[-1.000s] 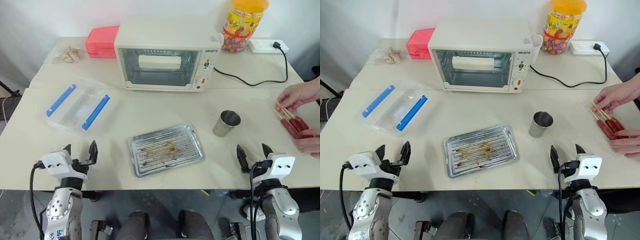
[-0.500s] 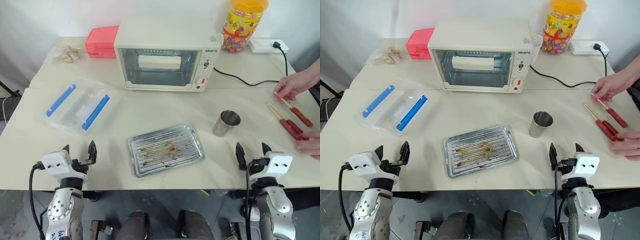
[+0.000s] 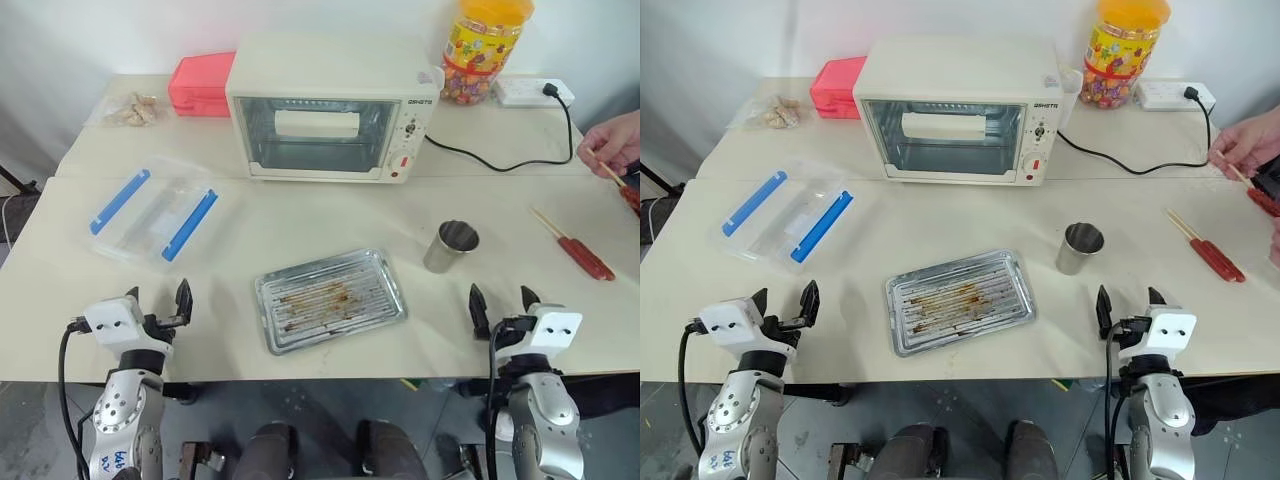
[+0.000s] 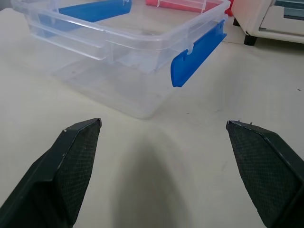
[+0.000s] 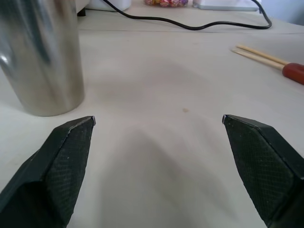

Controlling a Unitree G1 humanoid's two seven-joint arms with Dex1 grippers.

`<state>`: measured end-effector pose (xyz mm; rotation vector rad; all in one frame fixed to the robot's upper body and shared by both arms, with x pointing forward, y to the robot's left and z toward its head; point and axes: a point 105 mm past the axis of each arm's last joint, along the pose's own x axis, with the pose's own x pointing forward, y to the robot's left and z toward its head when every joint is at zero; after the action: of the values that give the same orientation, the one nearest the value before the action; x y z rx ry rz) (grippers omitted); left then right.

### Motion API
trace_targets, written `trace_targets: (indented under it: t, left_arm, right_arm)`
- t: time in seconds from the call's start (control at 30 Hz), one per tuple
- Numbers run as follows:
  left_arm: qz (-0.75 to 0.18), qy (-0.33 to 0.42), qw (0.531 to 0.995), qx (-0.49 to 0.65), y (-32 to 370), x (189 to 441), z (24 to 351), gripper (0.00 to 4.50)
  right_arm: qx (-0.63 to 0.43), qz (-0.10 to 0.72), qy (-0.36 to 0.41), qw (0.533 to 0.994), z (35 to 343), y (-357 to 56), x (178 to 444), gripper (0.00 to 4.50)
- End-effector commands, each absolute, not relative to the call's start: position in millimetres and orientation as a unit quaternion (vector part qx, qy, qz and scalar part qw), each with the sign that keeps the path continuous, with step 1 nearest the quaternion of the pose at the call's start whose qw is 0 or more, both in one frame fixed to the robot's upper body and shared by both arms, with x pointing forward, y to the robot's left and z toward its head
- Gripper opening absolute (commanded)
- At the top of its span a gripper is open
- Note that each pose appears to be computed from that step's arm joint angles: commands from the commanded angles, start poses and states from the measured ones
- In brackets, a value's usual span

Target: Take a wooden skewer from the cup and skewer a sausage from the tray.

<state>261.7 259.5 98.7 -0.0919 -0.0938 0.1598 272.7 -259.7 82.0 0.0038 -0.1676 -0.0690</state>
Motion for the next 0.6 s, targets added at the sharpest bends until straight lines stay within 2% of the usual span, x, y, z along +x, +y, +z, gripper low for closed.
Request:
trace_targets:
  t: [0.03,0.6]
  left_arm:
    - [0.085,-0.064,0.994,-0.035,265.4,259.5,108.0,4.47]
    - [0.085,-0.068,0.993,-0.041,264.7,263.2,106.9,4.47]
  right_arm:
    - [0.002,-0.031,-0.087,0.996,85.5,-259.2,270.7,4.5]
    - [0.008,-0.051,-0.083,0.995,80.1,-265.9,272.3,4.5]
